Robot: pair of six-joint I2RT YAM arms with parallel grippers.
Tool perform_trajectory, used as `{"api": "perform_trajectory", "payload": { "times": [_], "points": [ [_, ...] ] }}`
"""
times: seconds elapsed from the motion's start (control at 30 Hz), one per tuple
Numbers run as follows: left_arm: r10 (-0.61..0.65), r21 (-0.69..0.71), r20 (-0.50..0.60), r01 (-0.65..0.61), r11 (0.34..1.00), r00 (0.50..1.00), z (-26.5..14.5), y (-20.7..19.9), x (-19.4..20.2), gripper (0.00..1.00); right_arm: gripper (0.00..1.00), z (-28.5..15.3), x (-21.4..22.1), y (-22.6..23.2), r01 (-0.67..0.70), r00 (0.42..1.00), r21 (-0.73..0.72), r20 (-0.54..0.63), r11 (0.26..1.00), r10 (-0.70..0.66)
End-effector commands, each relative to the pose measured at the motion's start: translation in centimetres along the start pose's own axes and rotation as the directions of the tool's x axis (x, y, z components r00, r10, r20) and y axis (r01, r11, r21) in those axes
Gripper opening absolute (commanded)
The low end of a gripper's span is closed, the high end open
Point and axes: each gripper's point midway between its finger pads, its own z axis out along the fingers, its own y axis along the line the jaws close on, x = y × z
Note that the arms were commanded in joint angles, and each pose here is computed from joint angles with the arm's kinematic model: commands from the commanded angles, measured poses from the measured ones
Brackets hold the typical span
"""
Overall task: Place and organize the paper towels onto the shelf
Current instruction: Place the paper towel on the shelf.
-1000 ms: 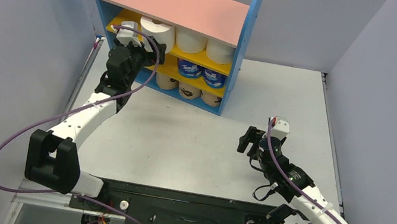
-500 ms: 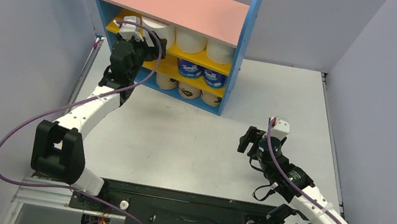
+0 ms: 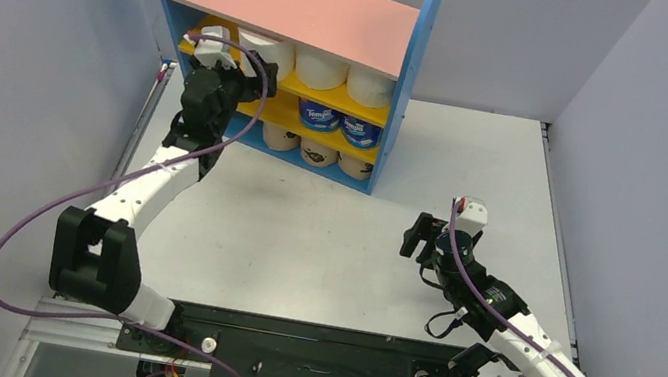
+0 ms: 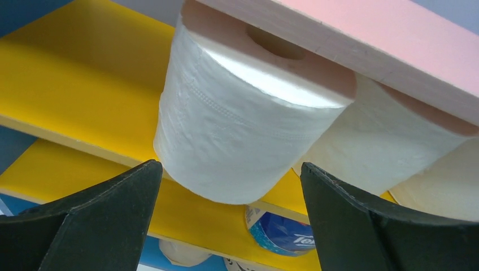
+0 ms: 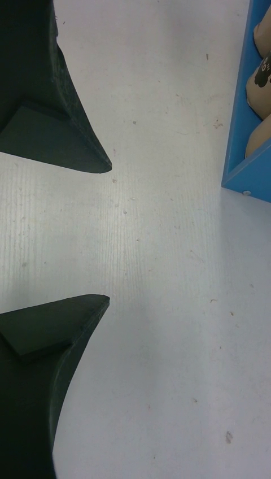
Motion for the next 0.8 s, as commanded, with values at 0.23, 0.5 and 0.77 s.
{"api": "perform_trajectory", "payload": {
  "times": [0.23, 0.5, 0.77],
  "points": [
    [-0.342, 0.055, 0.174, 0.338, 0.94, 0.923, -4.6, 1.1, -6.3, 0.66, 0.74, 0.4, 0.0, -0.5, -0.012, 1.0, 0.02, 0.015, 1.0, 0.012],
    [-0.523, 0.181, 0.071, 0.505, 0.844, 0.849, -3.1, -0.1, -5.7, 0.34, 0.74, 0.2, 0.0, -0.5, -0.016, 1.0, 0.014, 0.02, 1.0, 0.015],
    [-0.575, 0.2, 0.009, 0.562, 0.803, 0.818, -1.1, 0.0, -4.1, 0.15, 0.74, 0.1, -0.1, -0.7, -0.016, 1.0, 0.021, 0.025, 1.0, 0.015]
  ]
}}
